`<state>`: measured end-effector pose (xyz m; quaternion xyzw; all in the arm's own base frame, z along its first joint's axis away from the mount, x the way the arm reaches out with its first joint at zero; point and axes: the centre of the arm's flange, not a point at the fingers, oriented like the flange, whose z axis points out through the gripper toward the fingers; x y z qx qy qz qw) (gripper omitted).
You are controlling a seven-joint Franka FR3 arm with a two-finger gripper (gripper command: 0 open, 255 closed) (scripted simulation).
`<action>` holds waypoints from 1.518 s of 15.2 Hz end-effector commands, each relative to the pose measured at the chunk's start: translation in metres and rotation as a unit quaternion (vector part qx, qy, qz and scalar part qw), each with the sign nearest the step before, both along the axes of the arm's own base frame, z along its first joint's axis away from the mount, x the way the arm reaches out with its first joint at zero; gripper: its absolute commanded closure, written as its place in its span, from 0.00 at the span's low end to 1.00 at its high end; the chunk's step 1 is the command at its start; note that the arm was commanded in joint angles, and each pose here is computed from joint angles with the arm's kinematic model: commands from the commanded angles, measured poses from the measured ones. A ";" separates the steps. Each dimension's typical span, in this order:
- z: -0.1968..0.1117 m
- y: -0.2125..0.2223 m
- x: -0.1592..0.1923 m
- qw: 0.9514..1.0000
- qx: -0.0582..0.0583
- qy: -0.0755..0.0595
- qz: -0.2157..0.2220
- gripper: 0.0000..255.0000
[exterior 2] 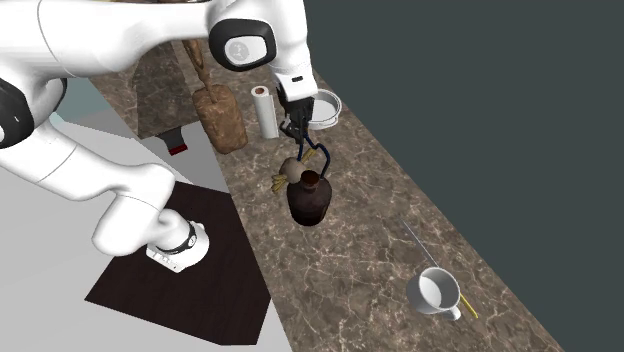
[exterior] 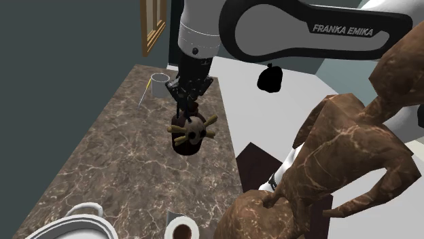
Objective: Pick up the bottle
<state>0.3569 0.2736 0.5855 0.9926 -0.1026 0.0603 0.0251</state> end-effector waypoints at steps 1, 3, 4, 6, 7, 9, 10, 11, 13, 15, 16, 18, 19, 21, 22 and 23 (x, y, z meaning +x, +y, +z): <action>0.000 0.000 0.000 1.000 0.000 0.000 0.000 1.00; 0.000 0.000 0.000 1.000 0.000 0.000 0.000 1.00; 0.000 0.000 0.000 1.000 0.000 0.000 0.000 1.00; 0.000 0.000 0.000 1.000 0.000 0.000 0.000 1.00; 0.005 0.000 0.000 1.000 0.000 0.000 0.000 1.00; 0.015 0.000 0.000 1.000 0.000 0.000 0.000 1.00; 0.021 0.000 0.000 1.000 0.000 0.000 0.000 1.00; 0.026 0.000 0.000 1.000 0.000 0.000 0.000 1.00; 0.037 0.000 0.000 1.000 0.000 0.000 0.000 1.00; 0.047 0.000 0.000 1.000 0.000 0.000 0.000 1.00; 0.052 0.000 0.000 1.000 0.000 0.000 0.000 1.00; 0.063 0.000 0.000 1.000 0.000 0.000 0.000 1.00; 0.068 0.000 0.000 1.000 0.000 0.000 0.000 1.00; 0.079 0.000 0.000 1.000 0.000 0.000 0.000 1.00; 0.080 0.000 0.000 1.000 0.000 0.000 0.000 1.00; 0.080 0.000 0.000 1.000 0.000 0.000 0.000 1.00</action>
